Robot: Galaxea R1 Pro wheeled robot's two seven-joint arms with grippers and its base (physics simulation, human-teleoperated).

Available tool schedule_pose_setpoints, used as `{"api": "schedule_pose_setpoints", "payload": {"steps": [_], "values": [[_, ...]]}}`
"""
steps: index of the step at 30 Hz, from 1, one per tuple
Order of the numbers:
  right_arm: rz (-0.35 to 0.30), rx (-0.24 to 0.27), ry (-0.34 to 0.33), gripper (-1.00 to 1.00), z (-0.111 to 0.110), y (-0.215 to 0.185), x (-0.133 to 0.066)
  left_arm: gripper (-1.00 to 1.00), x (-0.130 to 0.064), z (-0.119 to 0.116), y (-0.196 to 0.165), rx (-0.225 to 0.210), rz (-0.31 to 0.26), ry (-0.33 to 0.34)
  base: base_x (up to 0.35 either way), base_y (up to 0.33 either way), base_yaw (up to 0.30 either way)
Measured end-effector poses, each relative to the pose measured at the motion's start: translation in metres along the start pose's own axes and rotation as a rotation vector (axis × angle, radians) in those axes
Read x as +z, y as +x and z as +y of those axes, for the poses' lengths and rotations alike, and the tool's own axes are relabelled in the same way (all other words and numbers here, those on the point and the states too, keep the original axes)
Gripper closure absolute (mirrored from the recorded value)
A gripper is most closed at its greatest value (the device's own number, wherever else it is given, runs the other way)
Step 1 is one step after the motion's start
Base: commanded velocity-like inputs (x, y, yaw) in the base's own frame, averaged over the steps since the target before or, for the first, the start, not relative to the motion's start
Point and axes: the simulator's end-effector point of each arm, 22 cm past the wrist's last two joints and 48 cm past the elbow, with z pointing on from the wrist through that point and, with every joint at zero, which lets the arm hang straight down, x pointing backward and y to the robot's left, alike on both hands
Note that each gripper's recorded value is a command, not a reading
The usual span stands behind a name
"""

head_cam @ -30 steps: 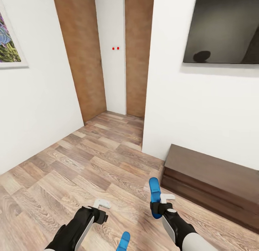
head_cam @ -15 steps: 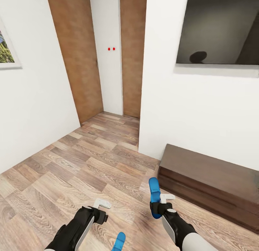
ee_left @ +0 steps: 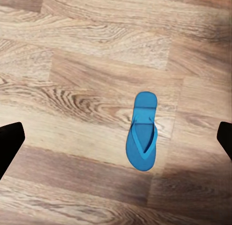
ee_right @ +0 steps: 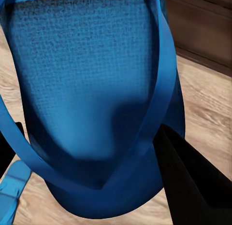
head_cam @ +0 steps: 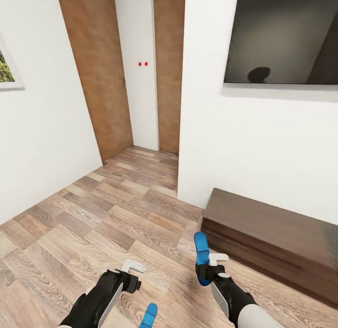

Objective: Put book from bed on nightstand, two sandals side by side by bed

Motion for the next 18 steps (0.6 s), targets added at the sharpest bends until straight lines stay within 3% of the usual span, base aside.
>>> {"api": "schedule_pose_setpoints", "payload": {"steps": [18], "values": [[0.001,-0.001,-0.001,1.0,0.0006,0.001,-0.0001,-1.0,0.0,-0.0003,-0.0003,0.0,-0.001,0.001,0.013,0.004,-0.04]]}}
